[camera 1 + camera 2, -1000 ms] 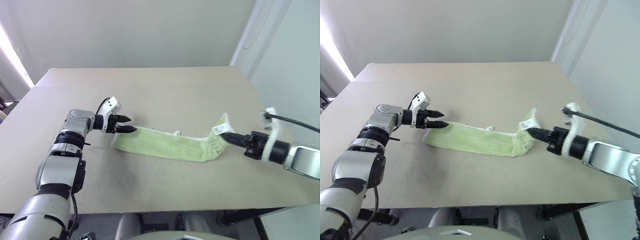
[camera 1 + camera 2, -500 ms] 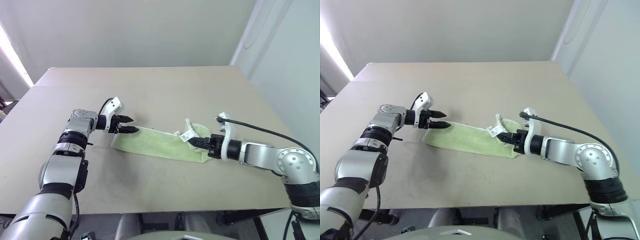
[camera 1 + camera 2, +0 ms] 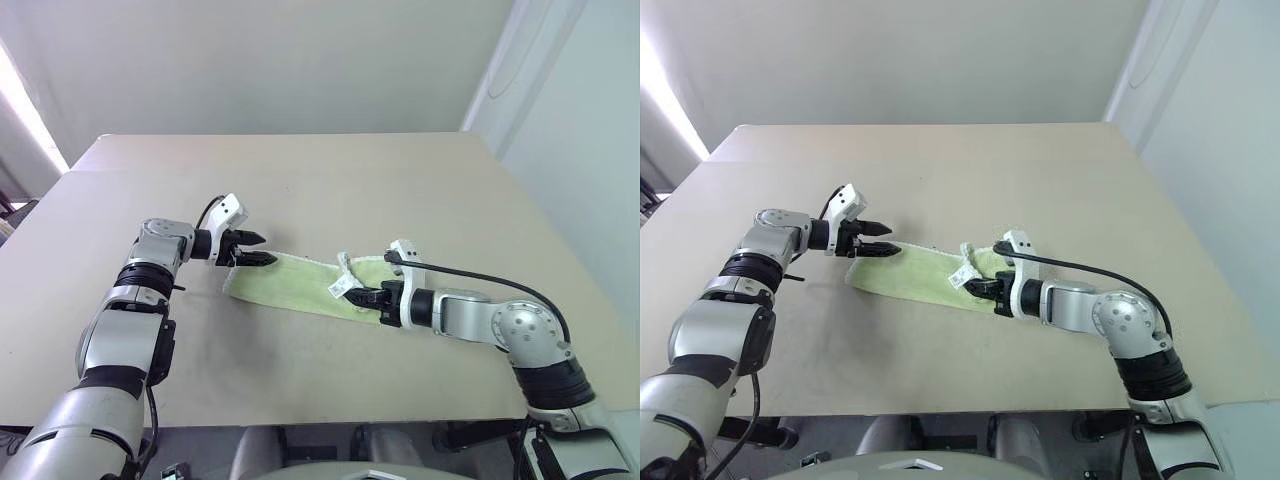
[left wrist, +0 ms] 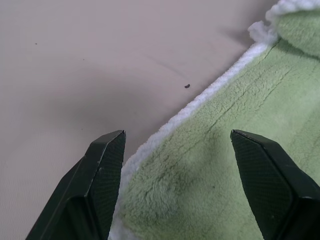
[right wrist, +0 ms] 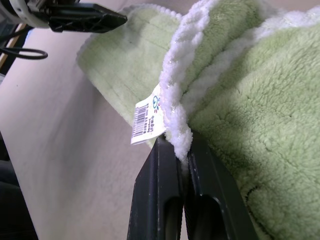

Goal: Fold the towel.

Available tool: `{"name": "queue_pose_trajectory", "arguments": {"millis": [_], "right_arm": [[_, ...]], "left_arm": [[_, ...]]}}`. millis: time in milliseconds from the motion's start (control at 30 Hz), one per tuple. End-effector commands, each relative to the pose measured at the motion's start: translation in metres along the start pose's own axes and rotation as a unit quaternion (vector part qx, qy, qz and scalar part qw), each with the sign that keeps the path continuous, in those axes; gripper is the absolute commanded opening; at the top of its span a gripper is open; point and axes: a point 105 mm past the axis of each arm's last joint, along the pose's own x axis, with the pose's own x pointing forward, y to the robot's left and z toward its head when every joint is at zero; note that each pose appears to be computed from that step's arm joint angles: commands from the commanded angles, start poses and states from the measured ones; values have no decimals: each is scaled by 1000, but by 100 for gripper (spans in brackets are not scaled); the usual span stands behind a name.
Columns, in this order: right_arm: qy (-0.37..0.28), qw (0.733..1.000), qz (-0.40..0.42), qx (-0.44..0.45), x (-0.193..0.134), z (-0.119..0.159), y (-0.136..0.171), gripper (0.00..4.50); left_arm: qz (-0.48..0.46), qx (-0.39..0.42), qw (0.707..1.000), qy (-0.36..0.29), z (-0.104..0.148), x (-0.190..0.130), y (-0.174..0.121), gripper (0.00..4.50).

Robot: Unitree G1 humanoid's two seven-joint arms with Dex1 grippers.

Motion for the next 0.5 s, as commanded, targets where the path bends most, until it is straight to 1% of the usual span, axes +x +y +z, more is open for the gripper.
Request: {"name": "queue_pose_trajectory", "arguments": {"millis": [33, 133, 267, 300, 333, 400, 467, 500], "right_arm": [[-30, 999, 15, -5, 0, 15, 5, 3], [-40, 998, 39, -14, -3, 19, 14, 73], [-52, 996, 66, -29, -7, 23, 25, 218], [-55, 995, 73, -34, -9, 25, 29, 245], [-63, 994, 79, -37, -11, 27, 31, 288], [-97, 989, 99, -50, -19, 38, 41, 363], [-149, 981, 113, -46, -31, 56, 45, 432], [-176, 977, 113, -43, -38, 66, 44, 447]], "left_arm": [[8, 21, 1000, -11, 14, -5, 4, 353], [9, 21, 1000, -10, 14, -6, 4, 353], [9, 21, 1000, -10, 14, -6, 5, 353], [8, 20, 1000, -10, 14, -6, 4, 353], [8, 20, 1000, -10, 14, -6, 5, 353], [9, 19, 1000, -9, 14, -6, 5, 353], [10, 18, 1000, -9, 14, -6, 5, 353], [10, 18, 1000, -9, 13, -6, 5, 353]]}}
